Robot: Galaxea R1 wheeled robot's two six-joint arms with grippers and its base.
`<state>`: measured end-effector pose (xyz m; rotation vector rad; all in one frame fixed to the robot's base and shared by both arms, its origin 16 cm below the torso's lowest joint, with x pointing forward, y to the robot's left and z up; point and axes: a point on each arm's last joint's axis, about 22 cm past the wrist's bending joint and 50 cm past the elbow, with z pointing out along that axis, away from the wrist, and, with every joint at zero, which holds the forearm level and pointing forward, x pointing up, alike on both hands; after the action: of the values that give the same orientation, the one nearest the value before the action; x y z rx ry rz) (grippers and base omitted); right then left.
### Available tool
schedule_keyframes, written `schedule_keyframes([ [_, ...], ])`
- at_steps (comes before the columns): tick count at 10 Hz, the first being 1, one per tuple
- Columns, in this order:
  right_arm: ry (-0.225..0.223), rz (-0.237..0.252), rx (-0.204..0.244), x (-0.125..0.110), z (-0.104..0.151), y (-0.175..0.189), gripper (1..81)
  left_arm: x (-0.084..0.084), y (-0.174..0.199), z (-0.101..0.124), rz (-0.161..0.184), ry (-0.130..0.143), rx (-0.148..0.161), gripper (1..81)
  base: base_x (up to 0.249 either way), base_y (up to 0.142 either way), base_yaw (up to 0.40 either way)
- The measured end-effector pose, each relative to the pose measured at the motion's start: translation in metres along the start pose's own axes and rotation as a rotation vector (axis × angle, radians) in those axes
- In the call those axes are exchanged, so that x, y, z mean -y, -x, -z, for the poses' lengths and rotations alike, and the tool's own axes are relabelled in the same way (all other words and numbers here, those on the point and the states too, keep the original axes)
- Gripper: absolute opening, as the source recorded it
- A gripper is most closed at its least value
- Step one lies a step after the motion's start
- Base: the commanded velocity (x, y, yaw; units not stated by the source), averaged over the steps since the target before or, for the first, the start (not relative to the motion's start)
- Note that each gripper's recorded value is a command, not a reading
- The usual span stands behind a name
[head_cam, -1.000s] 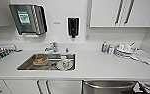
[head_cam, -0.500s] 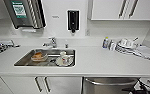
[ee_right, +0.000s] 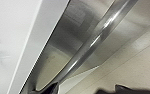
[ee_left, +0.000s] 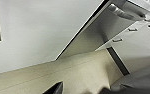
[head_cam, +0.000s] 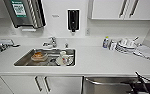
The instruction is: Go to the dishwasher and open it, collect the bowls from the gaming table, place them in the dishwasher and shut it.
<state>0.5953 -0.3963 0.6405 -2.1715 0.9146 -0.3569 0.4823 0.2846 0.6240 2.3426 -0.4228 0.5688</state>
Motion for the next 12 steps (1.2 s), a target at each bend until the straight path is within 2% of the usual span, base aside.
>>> schedule_keyframes([
  [2,0.027,-0.017,-0.01,-0.009,-0.007,-0.013,81.1,-0.009,-0.018,-0.005,-0.025,0.021,-0.006,81.1,0.0,0.0,0.0],
  [4,0.041,-0.026,-0.009,-0.011,-0.022,-0.019,81.1,-0.013,-0.03,-0.005,-0.052,0.026,-0.005,81.1,0.0,0.0,0.0],
  [6,0.066,-0.079,0.046,-0.012,-0.035,-0.007,81.1,-0.019,-0.033,-0.011,-0.06,0.042,-0.006,81.1,0.0,0.0,0.0],
  [7,0.08,-0.117,0.055,-0.013,-0.038,-0.009,81.1,-0.022,-0.039,-0.013,-0.069,0.048,-0.011,81.1,0.0,0.0,0.0],
  [8,0.085,-0.172,0.045,-0.011,-0.037,-0.015,81.1,-0.024,-0.042,-0.014,-0.074,0.052,-0.015,81.1,0.0,0.0,0.0],
  [9,0.087,-0.203,0.037,-0.01,-0.037,-0.02,81.1,-0.023,-0.041,-0.013,-0.074,0.051,-0.01,81.1,0.0,0.0,0.0],
  [12,0.076,-0.218,0.012,0.006,-0.043,-0.037,81.1,-0.023,-0.04,-0.013,-0.074,0.05,-0.009,81.1,0.0,0.0,0.0],
])
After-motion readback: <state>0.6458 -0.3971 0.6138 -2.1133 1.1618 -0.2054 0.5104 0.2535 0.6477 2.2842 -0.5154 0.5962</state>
